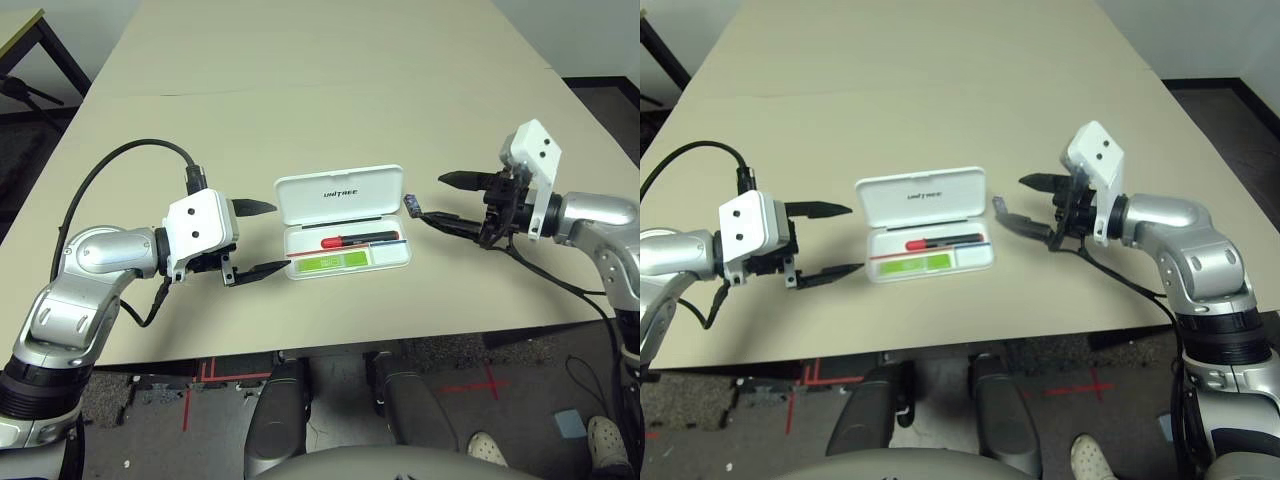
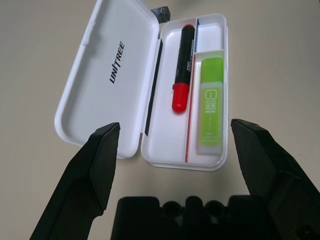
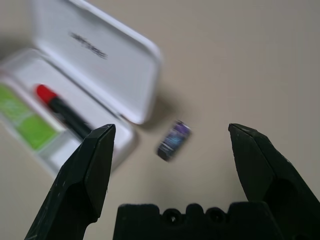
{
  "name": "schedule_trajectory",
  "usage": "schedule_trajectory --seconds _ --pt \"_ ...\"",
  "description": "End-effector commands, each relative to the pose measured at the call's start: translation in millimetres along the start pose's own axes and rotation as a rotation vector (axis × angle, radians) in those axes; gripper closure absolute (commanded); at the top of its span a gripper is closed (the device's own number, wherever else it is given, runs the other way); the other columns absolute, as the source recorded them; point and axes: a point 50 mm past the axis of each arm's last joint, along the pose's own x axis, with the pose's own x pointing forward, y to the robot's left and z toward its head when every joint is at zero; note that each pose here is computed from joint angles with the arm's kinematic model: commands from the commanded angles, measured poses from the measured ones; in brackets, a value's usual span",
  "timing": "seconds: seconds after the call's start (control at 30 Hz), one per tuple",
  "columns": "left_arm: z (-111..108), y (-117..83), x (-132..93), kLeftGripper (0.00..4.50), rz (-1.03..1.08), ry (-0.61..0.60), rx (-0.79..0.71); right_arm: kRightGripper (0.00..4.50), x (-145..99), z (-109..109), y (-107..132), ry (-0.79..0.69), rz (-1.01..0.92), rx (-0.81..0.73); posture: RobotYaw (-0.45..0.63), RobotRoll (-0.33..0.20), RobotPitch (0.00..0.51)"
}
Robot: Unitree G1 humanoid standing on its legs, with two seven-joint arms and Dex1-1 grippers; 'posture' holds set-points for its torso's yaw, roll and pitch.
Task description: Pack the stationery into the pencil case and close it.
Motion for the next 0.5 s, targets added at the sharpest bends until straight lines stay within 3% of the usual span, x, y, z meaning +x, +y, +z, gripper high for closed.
schedule_trajectory --seconds 0.03,0.27,0.5 --pt "-3 0 1 0.03 -0.014 0.023 0.006 0.0 10 -9 0 0.058 -0.143 0.088 -0.01 0.0 0.186" --pt "-4 1 0 0.03 -0.015 0.036 0.014 0.0 37 -21 23 0.041 -0.293 0.223 0.0 0.0 0.185" --pt "-3 0 0 0.03 -0.015 0.04 0.015 0.0 50 -27 39 0.05 -0.297 0.283 0.01 0.0 0.186"
